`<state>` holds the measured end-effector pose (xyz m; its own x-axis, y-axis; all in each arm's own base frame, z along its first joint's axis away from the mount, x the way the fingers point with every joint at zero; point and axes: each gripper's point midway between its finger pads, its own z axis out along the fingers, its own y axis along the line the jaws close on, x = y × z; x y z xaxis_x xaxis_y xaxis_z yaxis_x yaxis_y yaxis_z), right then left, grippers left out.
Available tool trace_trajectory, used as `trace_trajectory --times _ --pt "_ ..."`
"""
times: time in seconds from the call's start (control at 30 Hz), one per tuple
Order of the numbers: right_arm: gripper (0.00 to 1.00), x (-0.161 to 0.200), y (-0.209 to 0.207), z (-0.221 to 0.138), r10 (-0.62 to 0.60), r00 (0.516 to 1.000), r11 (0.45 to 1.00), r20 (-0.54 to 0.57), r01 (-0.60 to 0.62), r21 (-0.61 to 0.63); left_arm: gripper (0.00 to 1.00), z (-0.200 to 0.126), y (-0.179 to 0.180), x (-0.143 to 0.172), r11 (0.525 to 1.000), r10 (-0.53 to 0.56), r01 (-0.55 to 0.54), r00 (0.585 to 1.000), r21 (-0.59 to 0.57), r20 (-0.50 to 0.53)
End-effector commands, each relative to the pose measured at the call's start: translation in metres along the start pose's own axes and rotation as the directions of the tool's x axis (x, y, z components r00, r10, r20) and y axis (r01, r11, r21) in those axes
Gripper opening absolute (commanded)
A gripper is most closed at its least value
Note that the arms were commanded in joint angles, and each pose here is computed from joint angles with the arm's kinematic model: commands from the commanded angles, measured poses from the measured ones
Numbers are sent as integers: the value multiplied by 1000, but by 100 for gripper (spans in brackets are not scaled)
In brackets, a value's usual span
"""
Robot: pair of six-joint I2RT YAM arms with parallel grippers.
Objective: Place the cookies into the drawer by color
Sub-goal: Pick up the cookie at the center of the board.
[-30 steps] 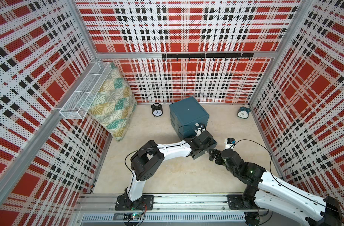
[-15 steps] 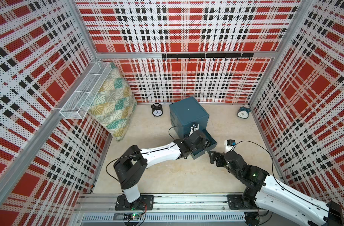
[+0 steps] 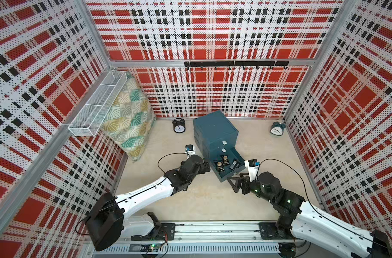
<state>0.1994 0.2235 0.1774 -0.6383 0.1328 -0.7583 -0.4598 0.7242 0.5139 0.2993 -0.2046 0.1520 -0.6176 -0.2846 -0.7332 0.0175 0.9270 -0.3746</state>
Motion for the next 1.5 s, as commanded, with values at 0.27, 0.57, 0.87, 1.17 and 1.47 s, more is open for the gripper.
trace_trajectory --times 0.27,0.57,0.87,1.17,1.47 --pt "100 27 65 38 -185 974 970 -131 159 -185 95 -1 122 28 926 -293 283 956 -249 -2" --pt "99 55 85 65 -283 937 949 -207 242 -202 89 -13 197 31 782 -390 385 916 -489 98" --pt "98 65 84 75 -289 927 951 -239 249 -186 83 -40 251 43 576 -462 483 858 -660 224" --pt "98 67 83 78 -288 925 952 -248 250 -174 72 -41 257 72 540 -509 484 840 -688 191" --pt "98 67 80 78 -277 929 957 -246 242 -163 67 -37 231 89 594 -520 487 840 -640 156"
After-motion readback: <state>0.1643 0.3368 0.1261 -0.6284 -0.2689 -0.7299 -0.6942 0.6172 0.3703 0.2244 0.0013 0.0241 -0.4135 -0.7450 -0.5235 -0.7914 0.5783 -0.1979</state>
